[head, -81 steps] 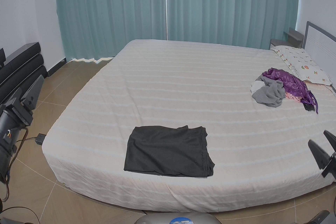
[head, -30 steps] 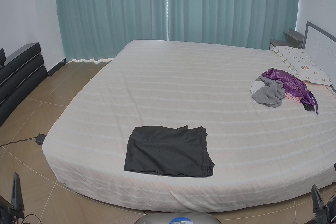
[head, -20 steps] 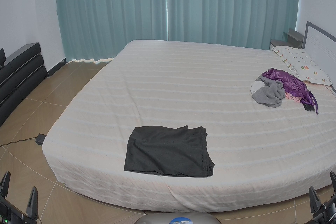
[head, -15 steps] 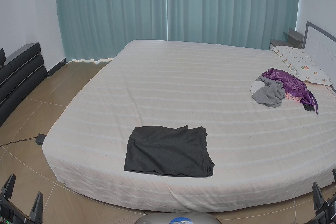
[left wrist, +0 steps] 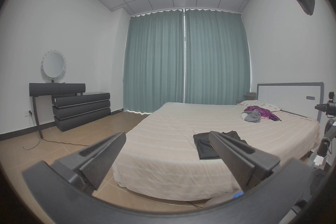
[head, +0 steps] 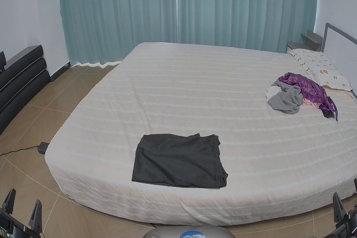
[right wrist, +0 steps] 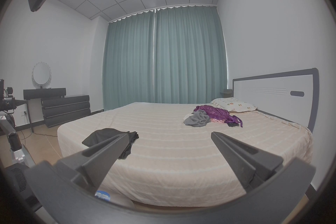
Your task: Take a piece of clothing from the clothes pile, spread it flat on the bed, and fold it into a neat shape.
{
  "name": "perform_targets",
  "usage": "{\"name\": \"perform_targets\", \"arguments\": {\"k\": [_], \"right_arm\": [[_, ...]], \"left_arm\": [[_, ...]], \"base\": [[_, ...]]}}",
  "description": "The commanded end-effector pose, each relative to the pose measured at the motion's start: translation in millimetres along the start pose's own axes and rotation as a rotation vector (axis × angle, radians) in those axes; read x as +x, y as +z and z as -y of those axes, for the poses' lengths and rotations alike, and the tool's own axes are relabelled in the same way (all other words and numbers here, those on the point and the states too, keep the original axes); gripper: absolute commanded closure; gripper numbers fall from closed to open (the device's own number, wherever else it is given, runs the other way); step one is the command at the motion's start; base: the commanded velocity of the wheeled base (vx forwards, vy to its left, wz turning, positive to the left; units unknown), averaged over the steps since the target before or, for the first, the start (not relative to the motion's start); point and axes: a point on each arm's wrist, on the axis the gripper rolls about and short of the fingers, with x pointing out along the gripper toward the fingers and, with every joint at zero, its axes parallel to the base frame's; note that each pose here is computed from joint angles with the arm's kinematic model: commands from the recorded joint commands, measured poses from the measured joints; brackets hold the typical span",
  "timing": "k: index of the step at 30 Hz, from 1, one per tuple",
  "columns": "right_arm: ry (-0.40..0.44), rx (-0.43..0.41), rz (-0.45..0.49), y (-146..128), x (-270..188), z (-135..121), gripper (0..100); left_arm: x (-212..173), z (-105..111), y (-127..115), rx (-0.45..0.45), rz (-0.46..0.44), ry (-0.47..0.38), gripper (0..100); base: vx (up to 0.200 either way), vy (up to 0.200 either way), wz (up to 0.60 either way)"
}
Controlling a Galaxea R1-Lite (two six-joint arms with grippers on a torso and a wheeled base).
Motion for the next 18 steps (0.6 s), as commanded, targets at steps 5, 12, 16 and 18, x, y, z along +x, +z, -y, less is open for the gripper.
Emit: {"name": "perform_targets", "arguments": {"k": [5, 12, 16, 18], "right_arm": [[0.0, 0.001, -0.005, -5.1, 0.3, 0.0, 0], [0.002, 0.0, -0.005, -5.1, 0.3, 0.0, 0], [0.002, 0.003, -0.005, -5.1, 0.3, 0.0, 0], [0.0, 0.004, -0.005, -5.1, 0.3, 0.0, 0]], "left_arm": [[0.4, 0.2, -6.0, 0.015, -0.016, -0.017, 0], [0.4, 0.2, -6.0, 0.015, -0.016, -0.017, 0], [0.4, 0.1, -5.9, 0.008, -0.015, -0.011, 0], [0.4, 0.0, -5.9, -0.011, -0.015, -0.009, 0]], "base": [[0.0, 0.0, 0.0], [0.0, 0.0, 0.0], [0.0, 0.0, 0.0], [0.0, 0.0, 0.0]]}}
